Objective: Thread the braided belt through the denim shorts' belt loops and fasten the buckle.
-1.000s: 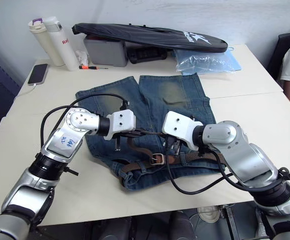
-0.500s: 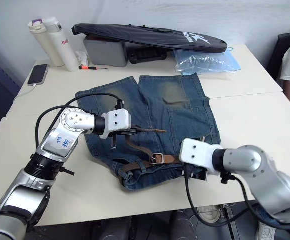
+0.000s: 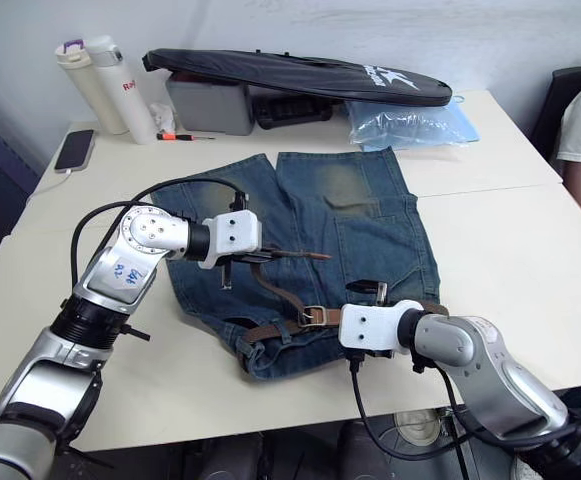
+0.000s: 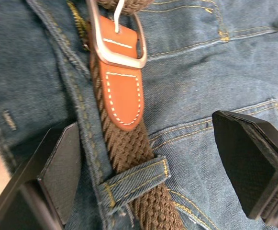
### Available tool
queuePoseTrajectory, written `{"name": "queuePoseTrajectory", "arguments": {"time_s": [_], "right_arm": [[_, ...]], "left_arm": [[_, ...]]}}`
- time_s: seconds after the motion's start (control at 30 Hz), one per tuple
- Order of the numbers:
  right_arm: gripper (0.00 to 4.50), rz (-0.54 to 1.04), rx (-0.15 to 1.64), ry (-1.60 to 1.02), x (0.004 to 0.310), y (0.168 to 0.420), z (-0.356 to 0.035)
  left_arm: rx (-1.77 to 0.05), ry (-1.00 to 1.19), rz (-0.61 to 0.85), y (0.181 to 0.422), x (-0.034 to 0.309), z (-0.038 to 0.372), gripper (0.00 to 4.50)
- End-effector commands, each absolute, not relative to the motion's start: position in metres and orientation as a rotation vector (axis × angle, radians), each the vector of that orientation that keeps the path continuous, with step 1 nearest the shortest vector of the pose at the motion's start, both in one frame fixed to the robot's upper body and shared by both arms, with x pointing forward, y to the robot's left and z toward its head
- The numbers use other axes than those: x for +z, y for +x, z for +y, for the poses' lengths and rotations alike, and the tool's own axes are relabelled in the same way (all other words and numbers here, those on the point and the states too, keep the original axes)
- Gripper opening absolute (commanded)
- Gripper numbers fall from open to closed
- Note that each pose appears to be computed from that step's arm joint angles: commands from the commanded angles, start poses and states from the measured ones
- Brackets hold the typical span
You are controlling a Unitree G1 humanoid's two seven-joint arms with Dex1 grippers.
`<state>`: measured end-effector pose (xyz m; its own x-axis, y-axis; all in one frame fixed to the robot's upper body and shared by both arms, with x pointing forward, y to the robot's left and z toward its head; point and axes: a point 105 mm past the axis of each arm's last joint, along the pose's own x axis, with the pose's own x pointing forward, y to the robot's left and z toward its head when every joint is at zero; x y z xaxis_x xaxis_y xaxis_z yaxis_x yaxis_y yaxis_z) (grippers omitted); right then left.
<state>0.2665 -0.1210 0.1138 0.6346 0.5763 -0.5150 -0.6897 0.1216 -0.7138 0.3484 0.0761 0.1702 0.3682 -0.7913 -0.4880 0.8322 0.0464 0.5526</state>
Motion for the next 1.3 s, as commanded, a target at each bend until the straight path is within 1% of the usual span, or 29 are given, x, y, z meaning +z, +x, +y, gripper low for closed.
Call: {"name": "queuePoseTrajectory", "arguments": {"time_s": [0.03,0.13,0.17,0.2,0.23,0.27,0.33,0.4,0.43,0.5,0.6,0.77,1.03,1.3], "right_arm": [[4.40,0.025,0.882,-1.115,0.126,0.269,-0.116],[4.40,0.003,0.880,-1.101,0.126,0.268,-0.113],[3.90,0.003,0.886,-1.099,0.124,0.267,-0.113],[3.66,0.001,0.888,-1.089,0.123,0.267,-0.112],[3.06,-0.007,0.889,-1.081,0.123,0.266,-0.111],[2.87,-0.013,0.889,-1.070,0.123,0.265,-0.110],[1.83,-0.016,0.876,-1.047,0.124,0.265,-0.110],[1.32,-0.005,0.849,-1.017,0.123,0.266,-0.112],[0.62,0.001,0.826,-1.005,0.123,0.268,-0.115],[0.04,0.007,0.795,-0.982,0.123,0.271,-0.118],[0.04,0.001,0.713,-0.950,0.129,0.278,-0.122],[0.04,-0.007,0.678,-0.933,0.131,0.279,-0.120],[0.04,-0.020,0.693,-0.958,0.131,0.278,-0.114],[0.04,-0.034,0.705,-0.990,0.134,0.278,-0.111]], "left_arm": [[-1.229,0.913,0.030,0.349,0.182,0.080,0.00],[-1.235,0.913,0.036,0.348,0.181,0.080,0.00],[-1.237,0.916,0.037,0.348,0.181,0.080,0.00],[-1.239,0.919,0.038,0.347,0.180,0.081,0.00],[-1.242,0.928,0.040,0.347,0.180,0.081,0.00],[-1.247,0.942,0.040,0.346,0.179,0.082,0.00],[-1.259,0.981,0.040,0.345,0.177,0.084,0.00],[-1.264,1.019,0.040,0.344,0.174,0.088,0.00],[-1.268,1.037,0.035,0.344,0.174,0.090,0.00],[-1.275,1.058,0.024,0.344,0.174,0.091,0.00],[-1.301,1.093,0.022,0.344,0.174,0.093,0.00],[-1.334,1.094,0.031,0.342,0.172,0.093,0.00],[-1.358,1.117,0.032,0.341,0.170,0.090,0.00],[-1.419,1.141,0.005,0.335,0.168,0.074,0.00]]}}
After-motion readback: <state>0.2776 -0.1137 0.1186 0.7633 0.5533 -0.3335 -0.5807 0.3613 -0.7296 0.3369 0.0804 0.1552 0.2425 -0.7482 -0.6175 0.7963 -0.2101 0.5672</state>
